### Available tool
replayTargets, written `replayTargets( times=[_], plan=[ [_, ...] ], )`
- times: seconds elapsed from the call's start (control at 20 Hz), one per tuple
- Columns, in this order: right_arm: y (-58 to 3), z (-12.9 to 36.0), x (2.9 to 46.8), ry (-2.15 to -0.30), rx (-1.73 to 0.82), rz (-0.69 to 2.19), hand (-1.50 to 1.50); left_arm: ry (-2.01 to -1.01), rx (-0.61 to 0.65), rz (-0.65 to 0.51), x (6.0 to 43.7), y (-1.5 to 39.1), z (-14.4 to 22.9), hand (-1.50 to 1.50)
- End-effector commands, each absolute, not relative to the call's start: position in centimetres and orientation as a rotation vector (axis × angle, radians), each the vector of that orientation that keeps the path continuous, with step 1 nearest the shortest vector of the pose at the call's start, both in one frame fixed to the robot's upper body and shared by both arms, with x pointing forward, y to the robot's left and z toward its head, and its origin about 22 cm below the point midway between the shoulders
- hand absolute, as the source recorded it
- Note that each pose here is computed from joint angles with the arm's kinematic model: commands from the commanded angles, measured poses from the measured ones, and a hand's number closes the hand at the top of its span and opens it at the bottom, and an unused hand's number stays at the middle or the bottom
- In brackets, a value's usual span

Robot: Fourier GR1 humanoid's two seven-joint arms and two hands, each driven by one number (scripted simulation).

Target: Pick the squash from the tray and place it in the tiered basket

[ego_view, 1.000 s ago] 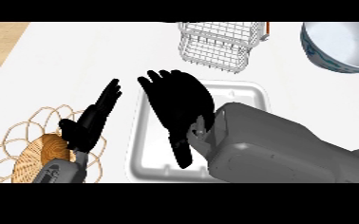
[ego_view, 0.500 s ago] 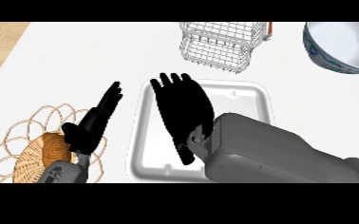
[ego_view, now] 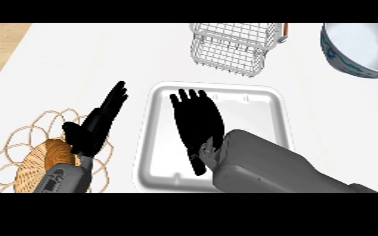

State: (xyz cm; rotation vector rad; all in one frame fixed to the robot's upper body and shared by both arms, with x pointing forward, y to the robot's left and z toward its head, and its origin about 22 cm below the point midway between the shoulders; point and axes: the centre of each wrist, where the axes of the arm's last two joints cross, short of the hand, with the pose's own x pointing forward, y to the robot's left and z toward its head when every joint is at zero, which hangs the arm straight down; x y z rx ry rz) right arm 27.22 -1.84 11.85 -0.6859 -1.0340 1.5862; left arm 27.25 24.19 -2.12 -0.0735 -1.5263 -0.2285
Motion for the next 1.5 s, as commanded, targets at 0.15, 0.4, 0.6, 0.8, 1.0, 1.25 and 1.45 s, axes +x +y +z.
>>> replayTargets(
  times=[0.15,0.4,0.6,0.8,1.0,1.25,1.45],
  plan=[
    [-2.9,9.2,28.0,-0.93,-0.772,1.506,-1.5,-1.551,-0.076,-0.239,26.5,22.6,-2.6,0.0],
    [-3.4,8.2,27.6,-0.894,-0.762,1.508,-1.5,-1.534,-0.076,-0.241,25.9,24.4,-1.5,0.0],
    [-4.1,8.7,31.5,-0.883,-0.741,1.519,-1.5,-1.545,-0.084,-0.245,26.2,23.5,-1.7,0.0],
    [-4.7,6.7,29.3,-0.875,-0.735,1.533,-1.5,-1.526,-0.08,-0.226,26.8,22.9,-2.1,0.0],
    [-3.5,5.2,28.9,-0.897,-0.723,1.539,-1.5,-1.532,-0.069,-0.239,26.8,22.2,-2.1,0.0],
    [-4.1,4.6,29.1,-1.097,-0.619,1.475,1.5,-1.531,-0.086,-0.235,27.7,23.2,-0.8,0.0],
    [-4.4,3.9,29.8,-1.147,-0.646,1.48,1.5,-1.53,-0.089,-0.228,28.2,22.8,-1.0,0.0]
  ],
)
